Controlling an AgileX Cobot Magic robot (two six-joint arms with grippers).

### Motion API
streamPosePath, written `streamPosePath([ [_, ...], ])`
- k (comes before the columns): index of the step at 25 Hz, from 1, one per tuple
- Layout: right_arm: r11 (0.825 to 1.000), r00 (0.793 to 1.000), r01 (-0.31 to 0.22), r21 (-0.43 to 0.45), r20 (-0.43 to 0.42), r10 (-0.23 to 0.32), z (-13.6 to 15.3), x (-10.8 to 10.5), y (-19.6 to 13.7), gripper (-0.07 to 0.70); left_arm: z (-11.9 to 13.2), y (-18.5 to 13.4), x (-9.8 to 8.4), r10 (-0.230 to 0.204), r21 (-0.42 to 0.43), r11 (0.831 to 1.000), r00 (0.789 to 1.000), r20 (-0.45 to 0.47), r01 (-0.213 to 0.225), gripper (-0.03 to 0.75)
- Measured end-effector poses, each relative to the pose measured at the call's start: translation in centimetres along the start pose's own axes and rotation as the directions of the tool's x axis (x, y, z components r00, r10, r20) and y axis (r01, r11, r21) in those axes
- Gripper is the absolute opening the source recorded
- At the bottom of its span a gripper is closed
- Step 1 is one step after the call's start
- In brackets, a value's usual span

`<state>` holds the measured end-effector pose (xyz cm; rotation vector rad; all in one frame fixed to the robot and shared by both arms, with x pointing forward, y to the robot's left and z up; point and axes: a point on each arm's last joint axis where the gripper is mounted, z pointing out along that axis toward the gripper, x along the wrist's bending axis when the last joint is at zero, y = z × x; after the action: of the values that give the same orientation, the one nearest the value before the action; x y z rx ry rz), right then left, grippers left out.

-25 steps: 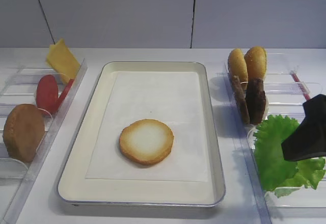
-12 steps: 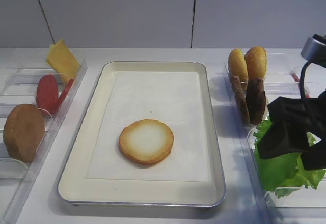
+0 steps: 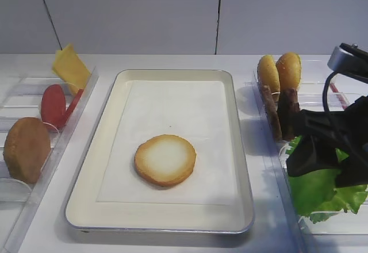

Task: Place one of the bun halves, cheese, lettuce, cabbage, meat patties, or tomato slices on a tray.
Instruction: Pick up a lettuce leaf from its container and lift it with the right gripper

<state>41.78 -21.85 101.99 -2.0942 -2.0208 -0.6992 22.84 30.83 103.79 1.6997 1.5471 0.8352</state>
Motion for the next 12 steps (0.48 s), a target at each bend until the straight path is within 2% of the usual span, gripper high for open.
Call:
streamPosePath([
  [7, 1.000, 1.000, 0.003, -0.001, 0.025, -0.003, 0.00, -0.23, 0.01, 0.323, 0.00, 0.00, 0.00, 0.000, 0.000, 1.000, 1.000, 0.000, 0.000, 0.295],
  [12, 1.000, 0.999, 0.010, 0.007, 0.041, -0.011, -0.32, -0.15, 0.13, 0.156, 0.00, 0.00, 0.00, 0.000, 0.000, 1.000, 1.000, 0.000, 0.000, 0.295],
])
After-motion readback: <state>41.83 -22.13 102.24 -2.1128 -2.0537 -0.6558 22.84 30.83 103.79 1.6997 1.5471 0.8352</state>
